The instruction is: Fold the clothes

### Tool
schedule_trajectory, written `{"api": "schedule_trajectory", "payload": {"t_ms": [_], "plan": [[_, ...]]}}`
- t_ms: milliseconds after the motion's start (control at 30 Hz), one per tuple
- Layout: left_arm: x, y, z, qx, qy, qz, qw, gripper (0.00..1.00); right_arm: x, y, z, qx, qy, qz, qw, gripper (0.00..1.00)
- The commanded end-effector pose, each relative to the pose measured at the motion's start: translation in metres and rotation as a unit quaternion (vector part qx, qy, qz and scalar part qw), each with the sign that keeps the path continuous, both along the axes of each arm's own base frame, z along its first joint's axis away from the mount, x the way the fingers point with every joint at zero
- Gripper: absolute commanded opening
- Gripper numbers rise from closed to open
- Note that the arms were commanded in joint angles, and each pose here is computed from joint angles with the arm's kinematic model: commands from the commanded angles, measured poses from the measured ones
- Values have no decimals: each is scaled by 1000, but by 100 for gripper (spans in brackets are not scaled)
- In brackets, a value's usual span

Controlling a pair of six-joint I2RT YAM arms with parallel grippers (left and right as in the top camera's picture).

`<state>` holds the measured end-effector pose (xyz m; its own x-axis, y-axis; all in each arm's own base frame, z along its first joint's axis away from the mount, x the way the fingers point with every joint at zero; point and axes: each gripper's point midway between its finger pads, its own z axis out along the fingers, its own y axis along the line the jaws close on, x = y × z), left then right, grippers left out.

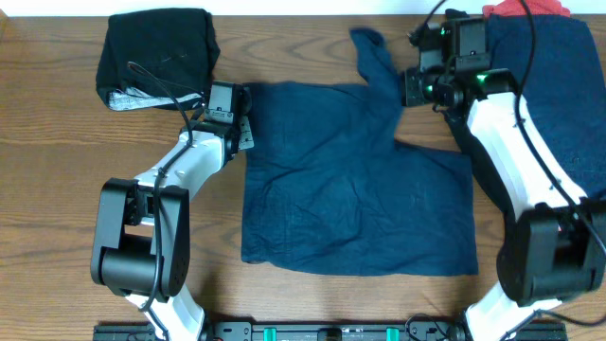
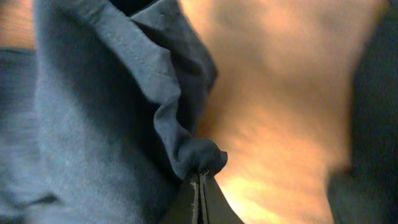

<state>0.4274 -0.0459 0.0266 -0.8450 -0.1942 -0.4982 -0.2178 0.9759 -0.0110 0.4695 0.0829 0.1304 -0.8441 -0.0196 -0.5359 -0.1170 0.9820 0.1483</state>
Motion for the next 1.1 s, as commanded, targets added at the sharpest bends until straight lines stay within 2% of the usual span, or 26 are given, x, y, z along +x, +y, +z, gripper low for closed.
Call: {"api": "schedule_trajectory", "payload": {"t_ms": [0, 33, 100, 167, 333, 567, 667, 867, 1000, 1067], "plan": [[0, 3, -5, 9, 7, 0, 1000, 30, -11, -56, -45, -74, 60, -147, 984, 5], [0, 3, -5, 9, 7, 0, 1000, 30, -15, -62, -54, -85, 76, -158, 981, 13], [0, 3, -5, 9, 7, 0, 1000, 30, -25, -72, -68, -99, 105, -172, 975, 38], [0, 3, -5, 9, 7, 0, 1000, 30, -30, -80, -72, -98, 119, -191, 969, 43], [0, 3, -5, 9, 7, -1, 1000, 31, -28, -85, -46, -63, 99, -206, 971, 43], [0, 3, -5, 9, 6, -1, 1000, 31, -26, -86, 55, -38, -21, -198, 979, 44], [1, 2, -4, 8, 3, 0, 1000, 31, -29, -75, 77, -24, -47, -165, 985, 46], [4, 2, 0, 6, -6, 0, 1000, 30, -23, -4, 50, 52, -15, -18, 998, 51], [8, -6, 21, -25, -27, -12, 999, 30, -16, 39, 12, 68, 15, 36, 997, 53], [11, -14, 40, -39, -47, -46, 997, 31, -13, 53, -6, 66, 25, 50, 996, 52]]}}
